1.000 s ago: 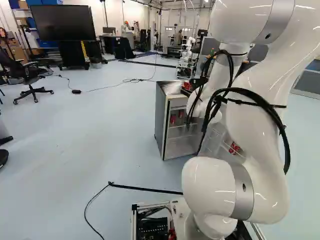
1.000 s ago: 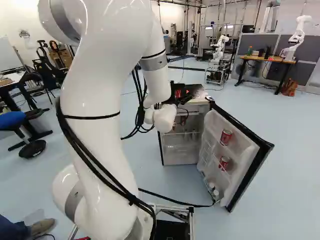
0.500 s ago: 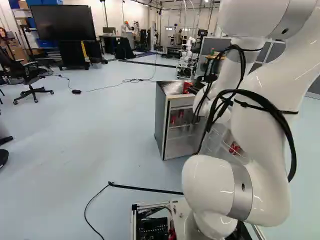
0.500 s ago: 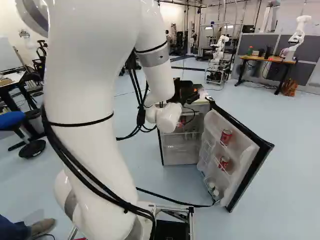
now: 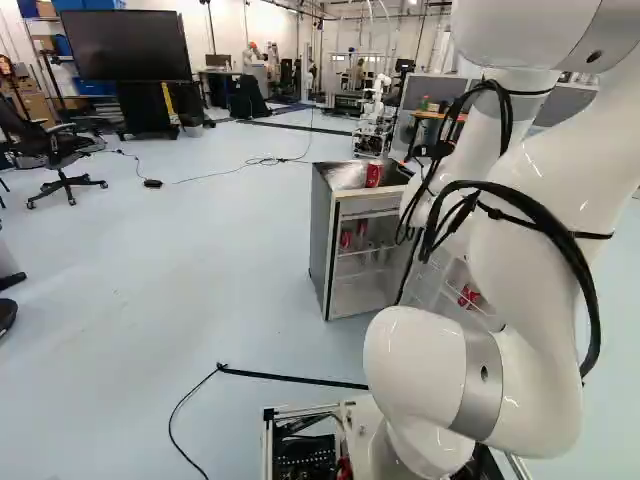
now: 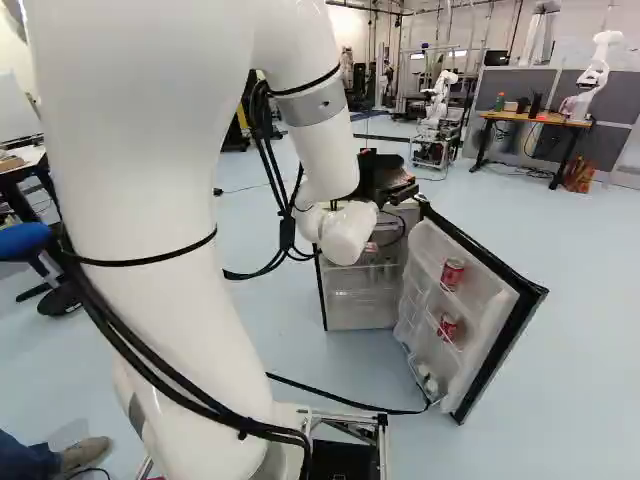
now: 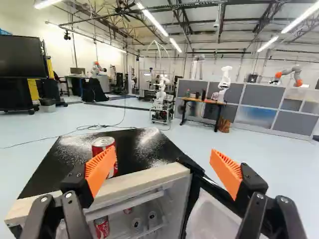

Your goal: Grab a drink from the fridge

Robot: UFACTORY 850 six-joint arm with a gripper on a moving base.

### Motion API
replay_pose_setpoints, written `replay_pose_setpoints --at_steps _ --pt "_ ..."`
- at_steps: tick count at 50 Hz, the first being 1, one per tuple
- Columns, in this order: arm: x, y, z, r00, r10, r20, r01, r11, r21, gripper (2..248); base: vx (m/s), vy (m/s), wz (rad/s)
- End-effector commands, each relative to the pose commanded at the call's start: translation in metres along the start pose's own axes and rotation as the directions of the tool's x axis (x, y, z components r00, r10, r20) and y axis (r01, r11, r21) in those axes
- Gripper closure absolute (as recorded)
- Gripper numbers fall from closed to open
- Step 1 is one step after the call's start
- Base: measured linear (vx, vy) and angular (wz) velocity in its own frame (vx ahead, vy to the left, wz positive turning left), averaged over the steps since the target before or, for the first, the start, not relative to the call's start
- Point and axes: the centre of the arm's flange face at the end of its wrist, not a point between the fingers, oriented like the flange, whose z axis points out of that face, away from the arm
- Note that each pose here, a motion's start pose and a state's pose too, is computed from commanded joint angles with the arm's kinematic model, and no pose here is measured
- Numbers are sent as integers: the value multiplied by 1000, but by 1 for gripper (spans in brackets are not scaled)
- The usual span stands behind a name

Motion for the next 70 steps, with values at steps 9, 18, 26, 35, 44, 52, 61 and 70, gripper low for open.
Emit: replay_pose_setpoints --at_steps 9,18,26,35,44,52,61,70 --pt "6 14 6 1000 -4 -4 4 999 -33 3 0 0 0" --pt "12 28 13 1000 -7 -7 7 998 -65 3 0 0 0" --pt "17 41 19 1000 -9 -2 9 996 -94 3 0 0 0" --pt "21 56 27 1000 -9 11 11 992 -127 3 0 0 0" --pt "25 71 34 1000 -7 29 12 987 -159 3 0 0 0" --pt "28 84 40 999 -2 54 12 982 -187 3 0 0 0" --pt "30 100 47 996 8 89 12 976 -219 3 0 0 0" --pt "32 115 53 992 25 122 7 967 -256 3 0 0 0"
